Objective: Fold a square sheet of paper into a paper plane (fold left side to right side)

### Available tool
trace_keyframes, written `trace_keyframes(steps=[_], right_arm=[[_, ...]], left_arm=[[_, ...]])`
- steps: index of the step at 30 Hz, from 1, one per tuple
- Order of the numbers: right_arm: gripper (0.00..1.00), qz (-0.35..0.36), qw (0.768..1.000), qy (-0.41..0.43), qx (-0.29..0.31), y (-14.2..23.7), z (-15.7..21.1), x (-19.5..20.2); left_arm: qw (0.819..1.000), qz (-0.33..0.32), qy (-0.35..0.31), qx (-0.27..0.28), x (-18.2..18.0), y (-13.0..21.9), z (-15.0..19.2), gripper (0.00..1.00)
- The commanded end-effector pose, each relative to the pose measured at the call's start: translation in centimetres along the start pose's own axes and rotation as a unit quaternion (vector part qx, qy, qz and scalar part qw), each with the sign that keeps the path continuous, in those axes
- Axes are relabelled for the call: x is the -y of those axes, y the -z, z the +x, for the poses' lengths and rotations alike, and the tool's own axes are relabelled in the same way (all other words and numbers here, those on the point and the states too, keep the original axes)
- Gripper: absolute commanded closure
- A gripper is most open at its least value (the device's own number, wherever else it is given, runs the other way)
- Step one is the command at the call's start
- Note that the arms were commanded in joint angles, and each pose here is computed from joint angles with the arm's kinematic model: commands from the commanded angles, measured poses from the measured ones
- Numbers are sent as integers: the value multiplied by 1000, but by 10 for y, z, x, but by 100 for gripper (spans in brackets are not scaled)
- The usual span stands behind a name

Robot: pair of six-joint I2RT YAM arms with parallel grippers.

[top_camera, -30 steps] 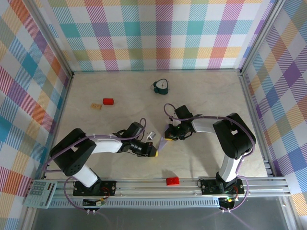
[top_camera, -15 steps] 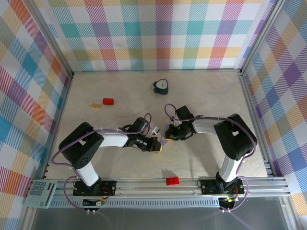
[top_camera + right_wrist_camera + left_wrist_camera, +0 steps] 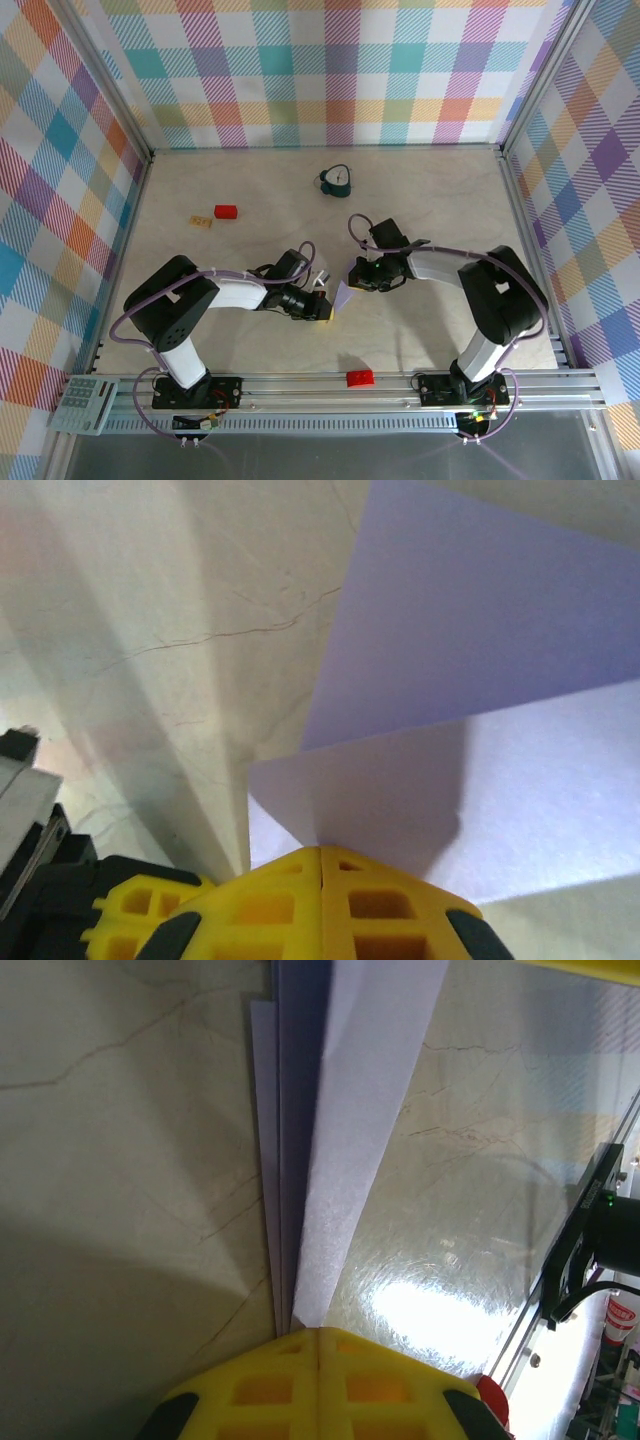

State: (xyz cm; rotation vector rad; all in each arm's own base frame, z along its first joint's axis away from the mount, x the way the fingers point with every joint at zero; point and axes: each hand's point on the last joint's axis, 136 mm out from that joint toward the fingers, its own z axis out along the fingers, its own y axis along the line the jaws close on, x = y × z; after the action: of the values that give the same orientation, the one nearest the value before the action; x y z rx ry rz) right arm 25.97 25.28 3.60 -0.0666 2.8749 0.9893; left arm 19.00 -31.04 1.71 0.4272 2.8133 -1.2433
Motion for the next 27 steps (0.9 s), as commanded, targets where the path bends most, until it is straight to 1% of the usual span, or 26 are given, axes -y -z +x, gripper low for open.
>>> trace_keyframes(steps=[1, 8, 16, 23, 27], right_arm=[[100, 4, 1000, -5, -3, 8, 13, 3], [100, -10, 1000, 16, -20, 6, 35, -12], [100, -12, 999, 27, -42, -11, 45, -20], [100, 6, 998, 27, -53, -21, 51, -10], [100, 32, 998, 21, -54, -24, 50, 1]], left_arm=[[998, -61, 16, -26, -30, -4, 24, 100], [996, -79, 10, -30, -34, -4, 24, 100], [996, -85, 8, -31, -34, -3, 24, 100], [995, -92, 10, -33, -35, -2, 25, 100], [995, -98, 12, -35, -38, -2, 26, 100]])
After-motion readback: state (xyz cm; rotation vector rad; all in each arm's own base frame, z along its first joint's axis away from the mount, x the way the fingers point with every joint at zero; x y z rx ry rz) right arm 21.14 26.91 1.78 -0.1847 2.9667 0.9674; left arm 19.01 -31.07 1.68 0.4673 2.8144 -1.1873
